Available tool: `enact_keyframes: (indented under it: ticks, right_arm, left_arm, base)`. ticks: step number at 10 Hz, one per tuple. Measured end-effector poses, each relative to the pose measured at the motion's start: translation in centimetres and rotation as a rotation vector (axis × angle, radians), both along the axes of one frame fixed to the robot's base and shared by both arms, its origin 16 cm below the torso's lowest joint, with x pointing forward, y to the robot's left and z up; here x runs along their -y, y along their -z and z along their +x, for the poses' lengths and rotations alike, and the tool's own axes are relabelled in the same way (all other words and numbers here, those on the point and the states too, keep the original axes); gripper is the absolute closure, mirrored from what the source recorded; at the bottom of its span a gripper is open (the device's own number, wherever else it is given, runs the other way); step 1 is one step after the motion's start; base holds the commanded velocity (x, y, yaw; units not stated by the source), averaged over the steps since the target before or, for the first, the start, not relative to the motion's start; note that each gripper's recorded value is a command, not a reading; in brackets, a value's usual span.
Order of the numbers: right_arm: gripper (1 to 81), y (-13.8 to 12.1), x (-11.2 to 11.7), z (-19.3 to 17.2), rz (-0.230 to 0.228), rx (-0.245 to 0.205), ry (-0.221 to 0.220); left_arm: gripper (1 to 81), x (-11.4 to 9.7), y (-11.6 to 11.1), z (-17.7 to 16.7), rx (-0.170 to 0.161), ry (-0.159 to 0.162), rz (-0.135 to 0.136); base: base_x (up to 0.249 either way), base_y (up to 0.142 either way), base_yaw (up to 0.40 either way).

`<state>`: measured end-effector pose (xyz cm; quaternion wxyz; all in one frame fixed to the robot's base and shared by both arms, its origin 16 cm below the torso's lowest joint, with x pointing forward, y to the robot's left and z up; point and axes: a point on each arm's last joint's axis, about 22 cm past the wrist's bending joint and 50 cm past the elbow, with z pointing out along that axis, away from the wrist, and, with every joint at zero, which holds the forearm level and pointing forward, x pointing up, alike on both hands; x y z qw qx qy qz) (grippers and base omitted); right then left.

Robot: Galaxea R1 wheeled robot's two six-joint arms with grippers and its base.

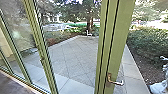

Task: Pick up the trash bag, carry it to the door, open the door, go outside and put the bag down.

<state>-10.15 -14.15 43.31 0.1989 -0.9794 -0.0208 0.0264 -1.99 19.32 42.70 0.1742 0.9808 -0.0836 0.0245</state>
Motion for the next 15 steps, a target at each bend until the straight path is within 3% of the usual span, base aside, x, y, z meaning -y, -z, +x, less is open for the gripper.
enact_keyframes:
  ticks: [15]
  right_arm:
    - [1.0, 0.06, 0.15, 0.25, -0.003, 0.003, 0.002]
  left_arm:
    - [81.1, 0.89, -0.06, 0.08, 0.001, 0.008, -0.011]
  base:
    - [0.000, -0.005, 0.020]
